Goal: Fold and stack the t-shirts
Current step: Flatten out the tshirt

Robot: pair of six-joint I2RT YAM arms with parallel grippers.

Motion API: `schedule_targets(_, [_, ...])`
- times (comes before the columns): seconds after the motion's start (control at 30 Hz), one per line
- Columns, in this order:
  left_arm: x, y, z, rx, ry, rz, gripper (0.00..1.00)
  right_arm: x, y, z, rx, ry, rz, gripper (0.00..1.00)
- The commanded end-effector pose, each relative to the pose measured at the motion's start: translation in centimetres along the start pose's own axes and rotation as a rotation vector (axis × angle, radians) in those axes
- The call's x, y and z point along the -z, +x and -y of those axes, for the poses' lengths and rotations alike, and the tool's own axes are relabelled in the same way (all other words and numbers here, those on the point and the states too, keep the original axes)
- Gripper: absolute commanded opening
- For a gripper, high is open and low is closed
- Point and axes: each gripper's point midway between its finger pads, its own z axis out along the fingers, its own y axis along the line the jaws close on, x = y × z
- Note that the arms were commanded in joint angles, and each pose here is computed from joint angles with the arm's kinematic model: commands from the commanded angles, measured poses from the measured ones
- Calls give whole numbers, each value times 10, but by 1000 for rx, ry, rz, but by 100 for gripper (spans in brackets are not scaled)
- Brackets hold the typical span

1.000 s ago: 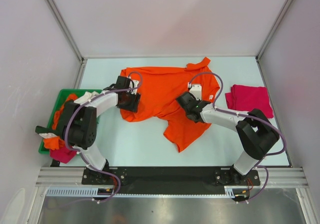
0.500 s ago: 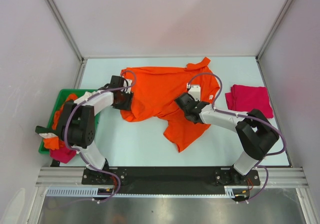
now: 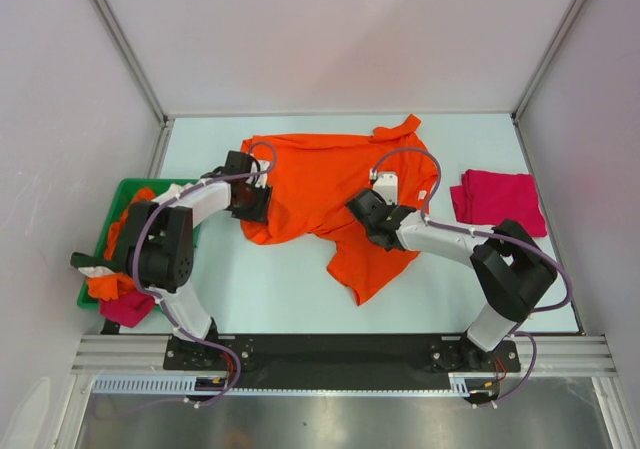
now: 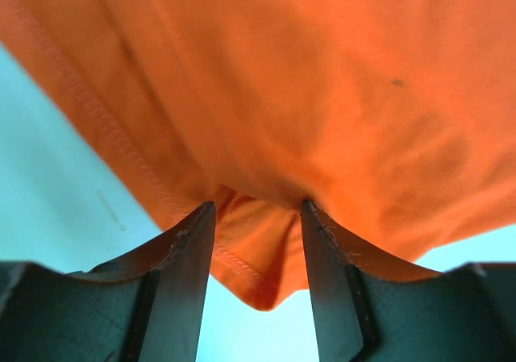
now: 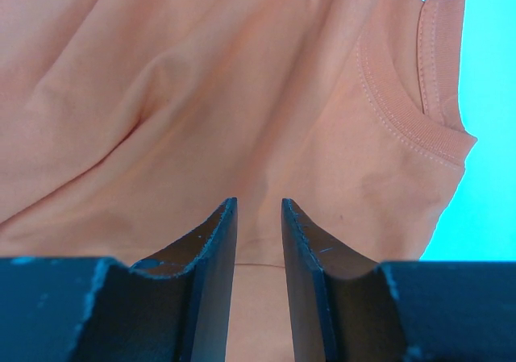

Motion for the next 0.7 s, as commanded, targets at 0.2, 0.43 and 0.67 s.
schedule_targets(0.2, [9, -2, 45, -58, 135, 18, 56, 4, -5, -1, -32, 18, 33, 34])
schedule_targets(0.43, [3, -2, 48, -64, 138, -6, 29, 8, 0, 5, -33, 30, 34, 33])
schedule_targets(0.67, [16, -10, 78, -188, 134, 53, 0, 7, 4, 2, -36, 26, 26, 33])
